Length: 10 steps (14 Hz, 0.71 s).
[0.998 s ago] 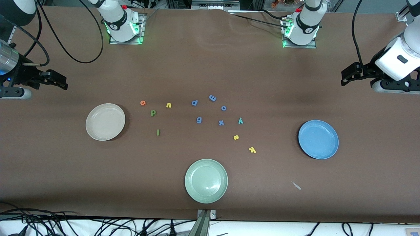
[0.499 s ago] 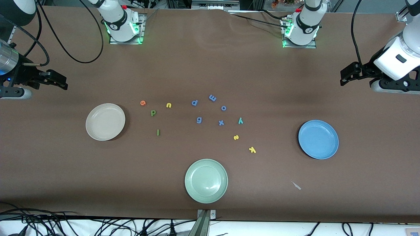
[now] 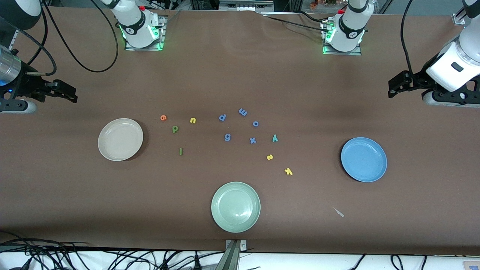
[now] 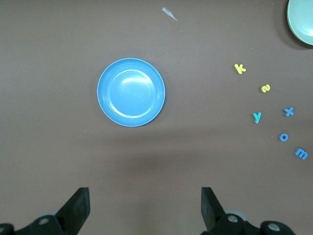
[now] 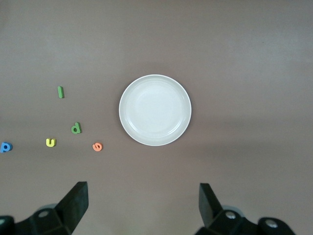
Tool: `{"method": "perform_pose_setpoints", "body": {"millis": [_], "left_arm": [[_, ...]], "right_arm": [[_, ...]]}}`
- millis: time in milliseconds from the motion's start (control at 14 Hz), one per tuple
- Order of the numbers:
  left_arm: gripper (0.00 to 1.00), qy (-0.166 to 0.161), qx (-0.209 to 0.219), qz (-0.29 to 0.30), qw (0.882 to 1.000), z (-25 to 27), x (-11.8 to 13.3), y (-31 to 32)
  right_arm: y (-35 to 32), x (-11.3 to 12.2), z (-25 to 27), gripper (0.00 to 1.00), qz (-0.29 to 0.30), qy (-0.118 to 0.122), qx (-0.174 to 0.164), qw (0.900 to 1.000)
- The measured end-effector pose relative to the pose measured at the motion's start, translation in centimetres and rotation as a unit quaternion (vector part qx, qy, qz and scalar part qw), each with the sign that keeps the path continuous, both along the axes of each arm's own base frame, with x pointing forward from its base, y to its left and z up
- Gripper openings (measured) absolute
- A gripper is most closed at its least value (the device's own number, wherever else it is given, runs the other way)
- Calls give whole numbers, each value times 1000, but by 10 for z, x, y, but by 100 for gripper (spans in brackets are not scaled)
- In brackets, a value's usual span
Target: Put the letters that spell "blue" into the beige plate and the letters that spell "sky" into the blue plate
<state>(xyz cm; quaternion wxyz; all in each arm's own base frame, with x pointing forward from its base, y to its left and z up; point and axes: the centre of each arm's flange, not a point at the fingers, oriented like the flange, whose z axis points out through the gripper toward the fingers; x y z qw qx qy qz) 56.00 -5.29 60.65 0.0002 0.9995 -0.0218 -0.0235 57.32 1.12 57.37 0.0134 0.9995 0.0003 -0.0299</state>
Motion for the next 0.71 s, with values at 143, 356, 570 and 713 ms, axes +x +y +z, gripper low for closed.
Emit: {"method": "perform_pose_setpoints", "body": {"millis": [143,356,570,713], "left_arm": [[100,0,0,1,1000,0,0,1],[100,0,0,-2,1000,0,0,-2],[100,-1,2,-6,1000,0,-1,-6],[100,-1,5,-7,1000,1,-1,-7]], "right_arm": [[0,0,0,100,0,0,0,1000],[0,0,0,100,0,0,0,1000],[0,0,0,100,0,0,0,1000],[0,0,0,100,0,0,0,1000]]}}
